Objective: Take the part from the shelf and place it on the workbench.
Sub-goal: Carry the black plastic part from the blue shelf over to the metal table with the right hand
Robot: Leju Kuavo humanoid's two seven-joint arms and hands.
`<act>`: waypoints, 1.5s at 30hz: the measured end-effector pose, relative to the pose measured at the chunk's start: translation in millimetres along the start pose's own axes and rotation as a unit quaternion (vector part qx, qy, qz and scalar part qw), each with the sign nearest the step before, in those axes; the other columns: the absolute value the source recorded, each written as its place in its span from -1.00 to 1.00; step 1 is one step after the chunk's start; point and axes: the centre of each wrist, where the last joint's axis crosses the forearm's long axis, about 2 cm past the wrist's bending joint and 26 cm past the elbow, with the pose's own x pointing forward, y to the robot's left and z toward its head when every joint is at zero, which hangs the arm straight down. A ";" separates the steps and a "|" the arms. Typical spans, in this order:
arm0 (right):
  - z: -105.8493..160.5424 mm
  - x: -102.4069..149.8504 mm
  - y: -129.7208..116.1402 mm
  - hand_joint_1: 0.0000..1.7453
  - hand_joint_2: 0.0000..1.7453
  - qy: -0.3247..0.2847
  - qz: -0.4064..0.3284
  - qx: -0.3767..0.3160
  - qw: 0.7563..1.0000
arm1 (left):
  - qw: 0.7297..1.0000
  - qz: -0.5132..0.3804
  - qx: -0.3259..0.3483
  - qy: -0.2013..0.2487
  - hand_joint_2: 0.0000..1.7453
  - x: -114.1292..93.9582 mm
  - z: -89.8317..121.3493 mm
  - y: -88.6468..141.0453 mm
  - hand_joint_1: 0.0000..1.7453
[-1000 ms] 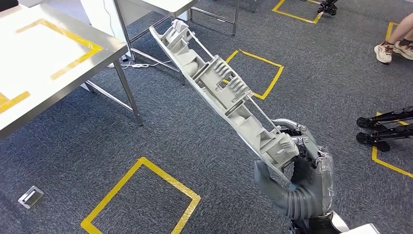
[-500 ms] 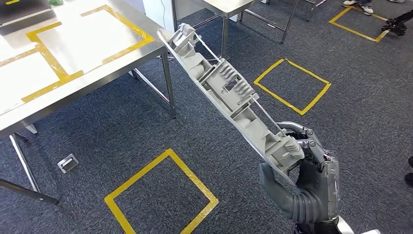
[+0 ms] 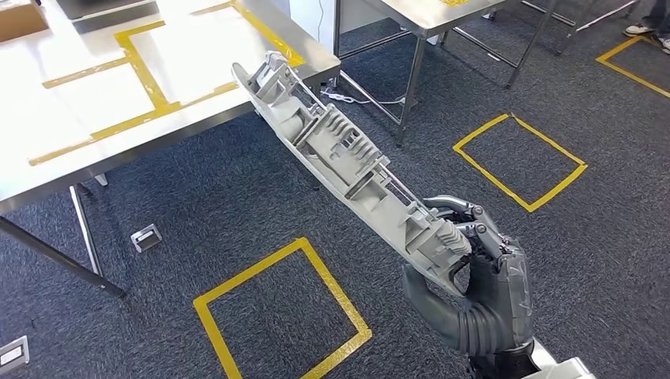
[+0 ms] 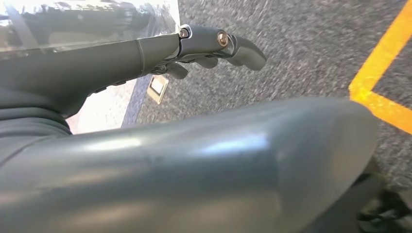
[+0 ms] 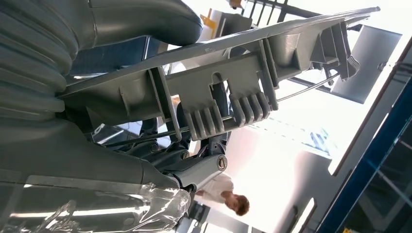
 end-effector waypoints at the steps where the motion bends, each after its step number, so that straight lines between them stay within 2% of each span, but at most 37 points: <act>1: -0.6 -0.1 -0.1 1.00 1.00 -0.001 0.001 0.001 1.000 | 1.000 -0.001 0.000 0.001 1.00 -1.1 0.3 -0.5 -1.00; 14: -0.2 -3.5 0.0 1.00 1.00 0.008 0.006 0.013 1.000 | 1.000 -0.004 -0.003 -0.003 1.00 1.8 1.0 -2.8 -1.00; 31: -0.7 -4.3 1.8 1.00 1.00 0.010 0.003 0.021 1.000 | 1.000 -0.006 -0.004 0.015 1.00 0.5 0.5 -1.5 -1.00; 39: 0.1 -9.0 2.9 1.00 1.00 0.038 -0.043 0.022 0.998 | 1.000 -0.006 -0.009 0.028 1.00 1.0 0.9 -2.6 -1.00; 45: -0.4 -11.4 3.3 1.00 1.00 0.039 -0.046 0.024 0.998 | 0.999 -0.007 -0.014 0.036 1.00 1.3 1.4 -3.9 -1.00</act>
